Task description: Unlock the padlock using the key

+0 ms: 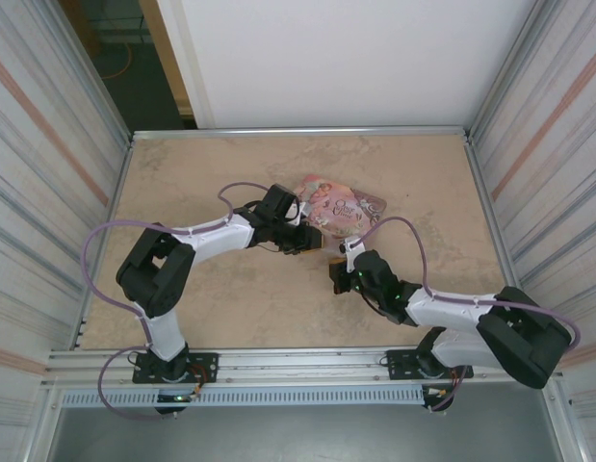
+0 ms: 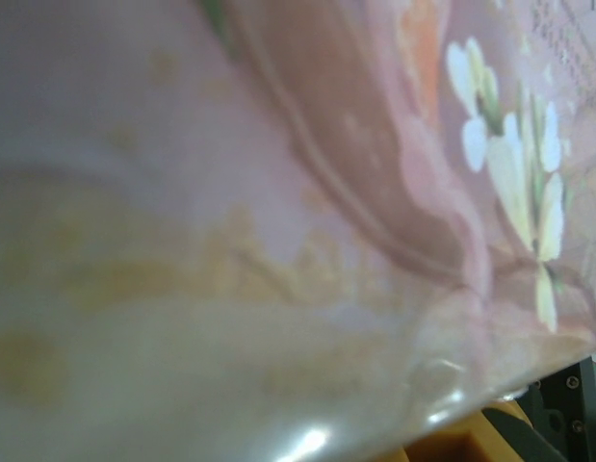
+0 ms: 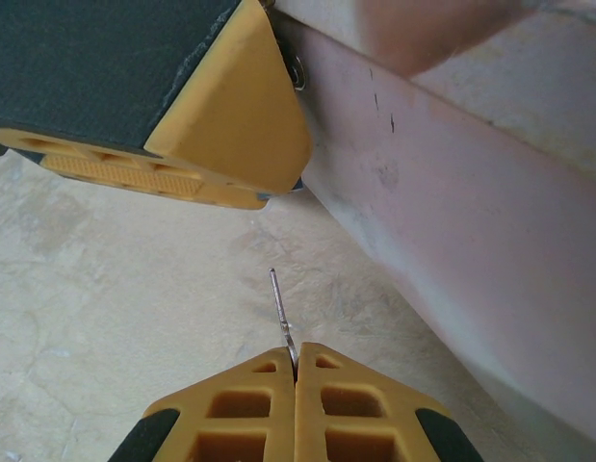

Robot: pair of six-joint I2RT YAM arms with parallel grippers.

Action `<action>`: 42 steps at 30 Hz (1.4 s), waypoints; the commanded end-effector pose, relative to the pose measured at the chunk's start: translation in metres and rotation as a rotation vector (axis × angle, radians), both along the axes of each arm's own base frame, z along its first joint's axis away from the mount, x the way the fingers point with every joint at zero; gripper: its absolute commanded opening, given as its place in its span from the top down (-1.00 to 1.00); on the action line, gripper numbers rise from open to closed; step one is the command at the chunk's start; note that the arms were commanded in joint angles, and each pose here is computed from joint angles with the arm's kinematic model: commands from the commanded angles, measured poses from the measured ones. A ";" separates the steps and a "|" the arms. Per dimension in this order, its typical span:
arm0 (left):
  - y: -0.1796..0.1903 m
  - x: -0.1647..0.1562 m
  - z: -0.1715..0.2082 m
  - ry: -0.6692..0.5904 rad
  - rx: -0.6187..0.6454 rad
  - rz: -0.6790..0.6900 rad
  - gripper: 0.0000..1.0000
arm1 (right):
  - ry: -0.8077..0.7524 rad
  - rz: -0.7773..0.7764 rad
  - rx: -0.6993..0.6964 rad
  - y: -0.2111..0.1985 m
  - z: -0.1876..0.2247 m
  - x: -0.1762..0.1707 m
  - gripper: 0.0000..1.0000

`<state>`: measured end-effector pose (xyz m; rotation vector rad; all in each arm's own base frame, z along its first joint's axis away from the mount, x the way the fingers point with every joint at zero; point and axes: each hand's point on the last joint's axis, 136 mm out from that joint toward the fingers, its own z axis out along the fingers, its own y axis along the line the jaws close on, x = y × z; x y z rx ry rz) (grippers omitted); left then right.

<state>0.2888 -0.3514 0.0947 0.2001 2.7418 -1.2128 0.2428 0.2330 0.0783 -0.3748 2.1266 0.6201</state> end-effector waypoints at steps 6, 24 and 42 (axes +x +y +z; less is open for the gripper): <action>-0.006 0.002 0.038 -0.043 -0.100 -0.004 0.68 | -0.045 -0.040 0.050 0.011 0.013 0.018 1.00; -0.003 0.000 0.034 -0.035 -0.099 0.003 0.67 | -0.043 -0.095 0.089 0.005 0.015 0.030 1.00; -0.003 -0.001 0.033 -0.035 -0.101 0.007 0.67 | -0.056 -0.044 0.123 0.014 0.023 0.029 1.00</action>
